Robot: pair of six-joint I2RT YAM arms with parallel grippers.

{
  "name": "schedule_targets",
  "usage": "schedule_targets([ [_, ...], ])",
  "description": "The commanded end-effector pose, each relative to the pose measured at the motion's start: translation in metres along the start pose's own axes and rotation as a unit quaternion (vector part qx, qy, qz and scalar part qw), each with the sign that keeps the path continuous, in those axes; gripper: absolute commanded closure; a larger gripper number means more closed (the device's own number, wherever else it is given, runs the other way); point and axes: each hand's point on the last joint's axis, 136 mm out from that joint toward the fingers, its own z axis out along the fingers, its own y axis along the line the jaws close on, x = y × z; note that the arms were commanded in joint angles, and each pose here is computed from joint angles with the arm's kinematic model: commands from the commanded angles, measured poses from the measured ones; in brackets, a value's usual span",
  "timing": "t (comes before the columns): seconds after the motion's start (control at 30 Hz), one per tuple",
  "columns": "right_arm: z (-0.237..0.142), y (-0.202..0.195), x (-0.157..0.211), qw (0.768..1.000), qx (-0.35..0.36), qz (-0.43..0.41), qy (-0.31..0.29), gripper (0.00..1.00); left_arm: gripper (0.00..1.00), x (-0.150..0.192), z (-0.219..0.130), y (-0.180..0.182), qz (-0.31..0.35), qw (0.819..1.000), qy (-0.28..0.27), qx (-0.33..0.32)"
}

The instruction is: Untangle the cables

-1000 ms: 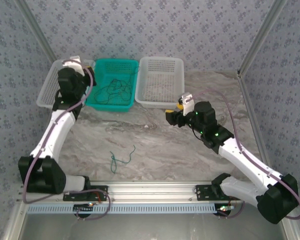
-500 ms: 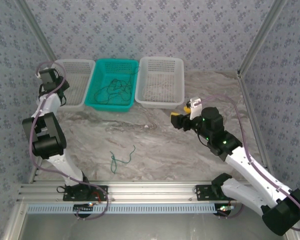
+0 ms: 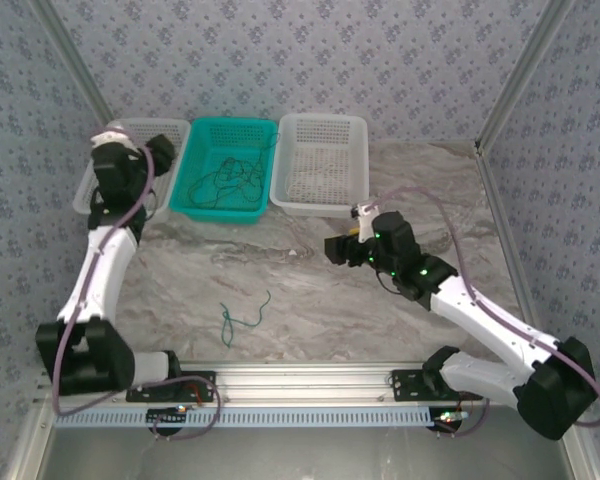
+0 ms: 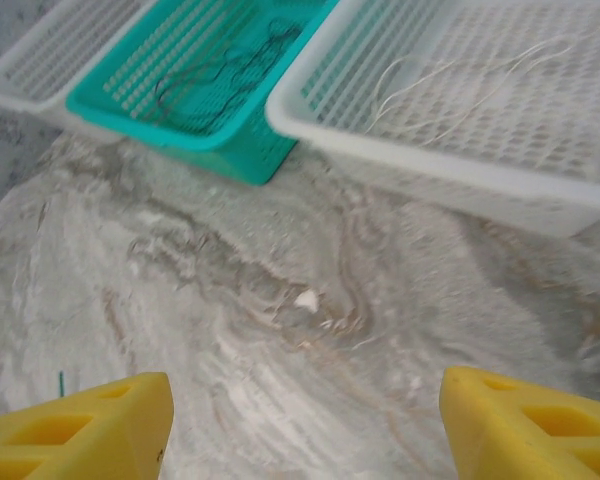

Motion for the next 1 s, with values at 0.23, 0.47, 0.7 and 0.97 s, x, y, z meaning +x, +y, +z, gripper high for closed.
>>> schedule_targets([
  [0.23, 0.028, 0.078, 0.039, 0.996, -0.069, -0.014, 0.063, 0.26, 0.36, 0.111, -0.105, -0.126, 0.268, 0.933, 0.140, 0.194],
  [0.47, 0.045, 0.112, 0.093, 0.988, -0.081, -0.038, 0.127, 0.26, 0.07, 0.171, -0.171, -0.122, 0.349, 0.872, 0.229, 0.257],
  [0.7, 0.061, 0.133, 0.135, 0.975, -0.104, -0.075, 0.184, 0.23, 0.01, 0.165, -0.218, -0.109, 0.367, 0.858, 0.208, 0.293],
  [0.97, 0.110, 0.144, 0.130, 0.976, -0.141, -0.066, 0.154, 0.33, 0.01, 0.169, -0.229, -0.107, 0.364, 0.855, 0.193, 0.314],
])
